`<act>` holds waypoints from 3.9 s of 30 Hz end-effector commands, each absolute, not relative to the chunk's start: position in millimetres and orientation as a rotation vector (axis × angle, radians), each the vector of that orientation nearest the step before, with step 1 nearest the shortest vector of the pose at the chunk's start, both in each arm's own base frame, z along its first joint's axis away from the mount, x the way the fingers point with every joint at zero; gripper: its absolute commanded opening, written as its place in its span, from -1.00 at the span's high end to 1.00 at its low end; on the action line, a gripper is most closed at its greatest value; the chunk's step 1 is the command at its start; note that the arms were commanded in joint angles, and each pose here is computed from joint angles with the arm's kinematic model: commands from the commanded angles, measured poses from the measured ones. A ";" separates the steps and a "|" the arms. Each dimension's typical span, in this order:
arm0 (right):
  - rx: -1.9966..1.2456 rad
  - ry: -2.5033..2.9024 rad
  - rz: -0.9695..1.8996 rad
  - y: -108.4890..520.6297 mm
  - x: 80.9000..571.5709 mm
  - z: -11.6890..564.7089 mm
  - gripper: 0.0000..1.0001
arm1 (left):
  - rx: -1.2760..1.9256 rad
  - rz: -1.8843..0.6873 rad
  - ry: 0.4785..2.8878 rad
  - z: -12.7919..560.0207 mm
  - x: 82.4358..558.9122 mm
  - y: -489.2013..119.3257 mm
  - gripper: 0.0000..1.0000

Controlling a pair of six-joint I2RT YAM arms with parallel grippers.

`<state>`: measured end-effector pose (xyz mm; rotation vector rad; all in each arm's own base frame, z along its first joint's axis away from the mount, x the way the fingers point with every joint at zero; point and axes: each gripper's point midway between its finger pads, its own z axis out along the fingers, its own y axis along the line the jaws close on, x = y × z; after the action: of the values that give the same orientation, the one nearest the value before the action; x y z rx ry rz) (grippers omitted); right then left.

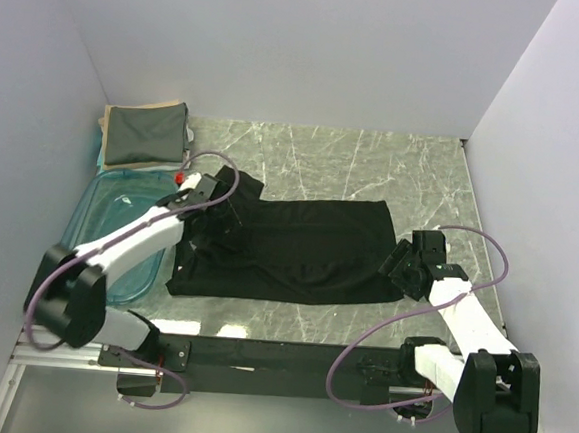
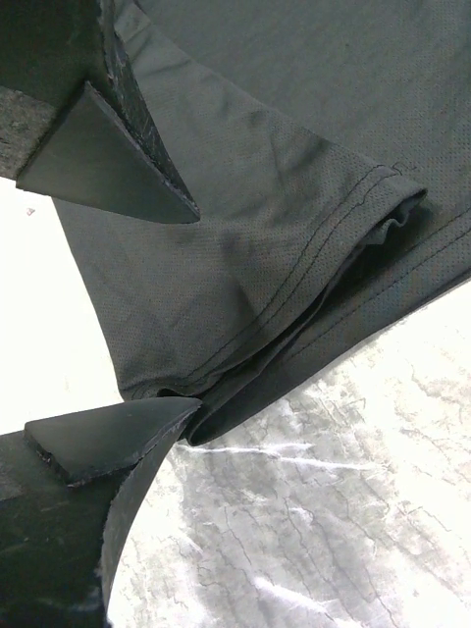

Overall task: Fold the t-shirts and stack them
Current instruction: Fold the tshirt

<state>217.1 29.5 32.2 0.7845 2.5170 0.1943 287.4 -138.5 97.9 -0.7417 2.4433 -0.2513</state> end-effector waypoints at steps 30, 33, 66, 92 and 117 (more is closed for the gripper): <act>0.712 2.507 0.173 26.7 231.3 38.6 -0.55 | -0.647 -0.169 2.563 47.4 337.0 -169.2 0.99; 0.710 2.507 0.178 27.3 231.6 38.8 -0.55 | -0.654 -0.143 2.552 51.8 340.1 -166.6 0.99; 0.660 2.464 0.202 28.6 241.0 55.9 -0.55 | -0.520 -0.067 2.530 79.2 370.3 -172.8 -0.99; 0.669 2.554 -0.019 29.2 301.4 30.6 0.37 | -0.743 -0.156 2.583 21.1 241.8 -126.2 -0.99; 0.798 2.555 0.001 15.8 303.5 27.7 0.12 | -0.789 -0.108 2.593 18.5 217.8 -110.4 -0.99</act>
<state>293.9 18.7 14.2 0.8342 2.5840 -0.0097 240.9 -119.9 27.7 -0.7973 2.5088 -0.1843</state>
